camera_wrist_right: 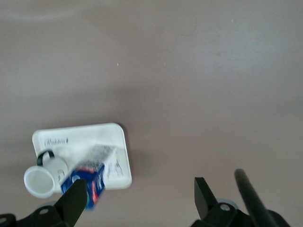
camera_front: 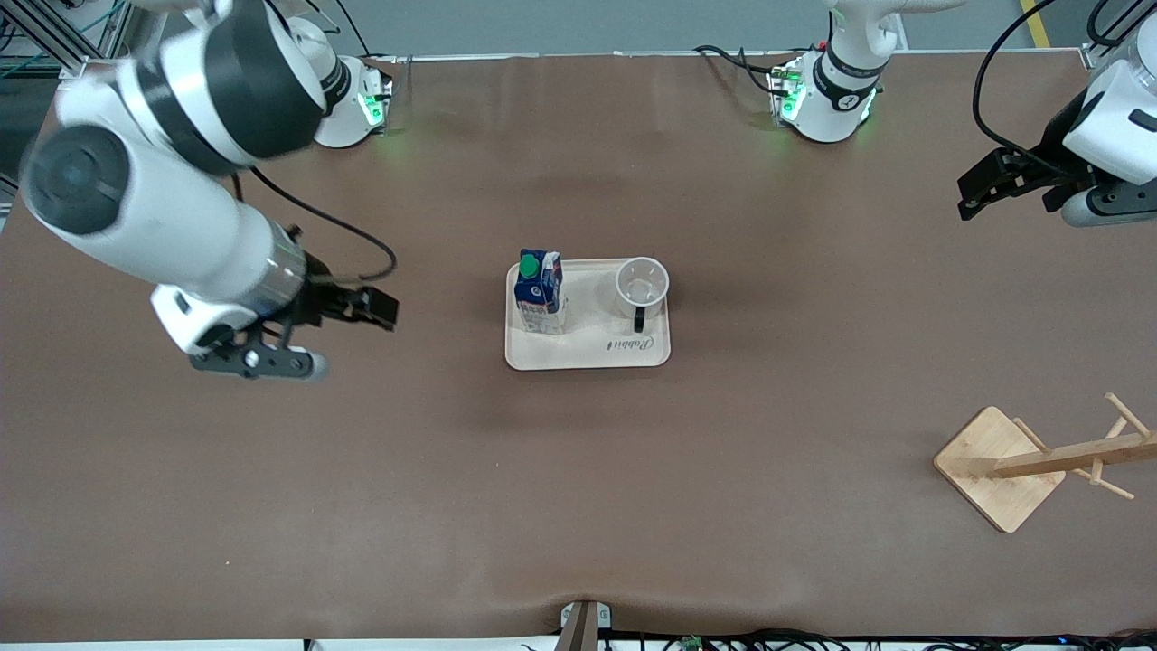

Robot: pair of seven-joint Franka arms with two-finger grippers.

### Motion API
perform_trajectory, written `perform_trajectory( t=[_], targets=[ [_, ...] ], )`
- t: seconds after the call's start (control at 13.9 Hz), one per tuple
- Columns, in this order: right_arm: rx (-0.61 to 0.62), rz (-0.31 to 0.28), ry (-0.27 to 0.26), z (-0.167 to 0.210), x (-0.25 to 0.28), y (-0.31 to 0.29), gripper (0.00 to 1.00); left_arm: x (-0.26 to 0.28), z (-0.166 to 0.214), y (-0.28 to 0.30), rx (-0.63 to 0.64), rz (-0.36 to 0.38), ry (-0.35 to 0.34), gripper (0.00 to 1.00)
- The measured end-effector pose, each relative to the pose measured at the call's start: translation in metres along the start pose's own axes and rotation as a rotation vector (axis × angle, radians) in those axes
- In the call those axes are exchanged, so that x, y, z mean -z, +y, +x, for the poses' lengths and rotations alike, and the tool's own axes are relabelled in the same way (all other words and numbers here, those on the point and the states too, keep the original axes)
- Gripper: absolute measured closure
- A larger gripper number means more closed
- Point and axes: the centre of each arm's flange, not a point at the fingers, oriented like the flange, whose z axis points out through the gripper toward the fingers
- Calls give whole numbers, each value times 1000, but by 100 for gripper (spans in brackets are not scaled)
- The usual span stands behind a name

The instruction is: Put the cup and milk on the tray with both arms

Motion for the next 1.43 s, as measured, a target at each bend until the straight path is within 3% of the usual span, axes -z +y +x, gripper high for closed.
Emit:
perform_trajectory(
  t=[0.22,0.36,0.5,0.72,0.93,1.43],
  targets=[
    [-34,-13,-36,-13,35,50,0,0,0,-1,1,0,0,0],
    [-80,-68,-47,-18,50,89,0,0,0,-1,1,0,0,0],
    [-128,-91,-13,-21,65,123,0,0,0,-1,1,0,0,0],
    [-158,-66,55,-35,95,176,0,0,0,0,1,0,0,0],
    [-170,-66,71,-60,112,213,0,0,0,-1,2,0,1,0],
    [-8,-61,22,-56,85,291,0,7,1,-3,6,-3,14,0]
  ],
)
